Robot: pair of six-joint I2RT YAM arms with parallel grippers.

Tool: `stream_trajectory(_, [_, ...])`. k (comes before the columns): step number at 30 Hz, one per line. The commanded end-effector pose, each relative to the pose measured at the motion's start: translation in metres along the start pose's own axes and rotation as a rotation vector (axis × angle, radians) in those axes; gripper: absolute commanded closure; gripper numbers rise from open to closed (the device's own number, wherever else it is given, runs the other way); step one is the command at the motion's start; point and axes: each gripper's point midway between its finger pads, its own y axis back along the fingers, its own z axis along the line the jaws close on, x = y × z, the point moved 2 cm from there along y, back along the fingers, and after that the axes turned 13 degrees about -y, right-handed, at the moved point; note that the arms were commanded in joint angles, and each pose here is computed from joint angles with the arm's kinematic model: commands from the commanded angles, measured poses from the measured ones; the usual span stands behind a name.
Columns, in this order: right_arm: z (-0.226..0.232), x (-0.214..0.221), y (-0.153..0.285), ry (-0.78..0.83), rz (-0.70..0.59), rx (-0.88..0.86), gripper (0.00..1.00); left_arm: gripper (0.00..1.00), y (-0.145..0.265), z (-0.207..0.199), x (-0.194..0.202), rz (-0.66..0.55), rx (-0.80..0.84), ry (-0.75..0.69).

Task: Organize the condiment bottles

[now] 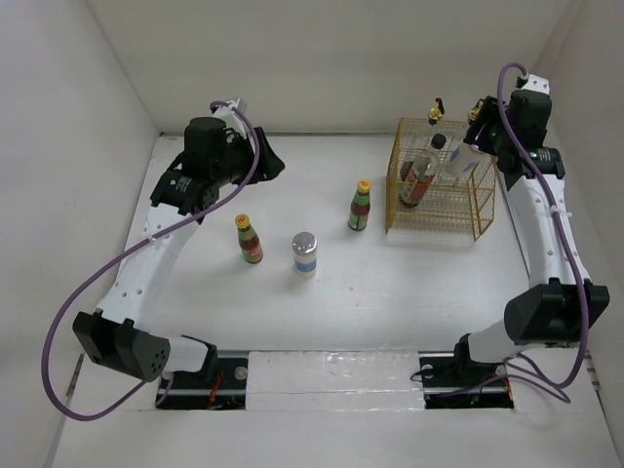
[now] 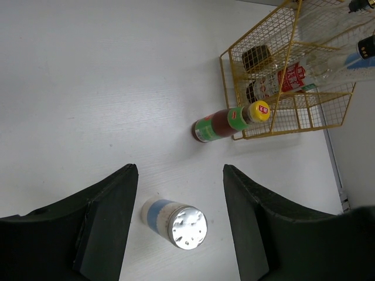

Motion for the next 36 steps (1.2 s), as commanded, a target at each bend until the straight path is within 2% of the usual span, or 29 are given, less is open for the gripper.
stream_trajectory(1, [0.024,-0.034,0.007,-0.016,-0.132,-0.105,0.68,0.44,0.010,-0.005,-0.010,-0.054,0.011,-0.003])
stream_trajectory(14, [0.006,0.054,-0.045,0.023,0.082,-0.057,0.66,0.44,0.013,-0.006,-0.014,-0.072,0.015,-0.007])
stream_trajectory(19, [0.005,0.084,-0.067,0.042,0.157,-0.039,0.59,0.44,0.010,-0.006,-0.009,-0.061,0.022,0.004])
stream_trajectory(23, [0.004,0.098,-0.079,0.034,0.193,-0.016,0.45,0.44,0.008,-0.007,-0.007,-0.059,0.031,0.004])
stream_trajectory(26, [-0.004,0.104,-0.080,0.043,0.219,0.027,0.38,0.44,0.008,-0.007,-0.007,-0.059,0.031,0.004])
stream_trajectory(30, [0.000,0.092,-0.072,0.054,0.176,0.056,0.21,0.44,0.008,-0.005,-0.008,-0.061,0.022,0.004])
stream_trajectory(36, [0.003,0.046,-0.038,0.037,0.049,0.075,0.14,0.44,0.011,-0.004,-0.015,-0.084,0.005,0.001])
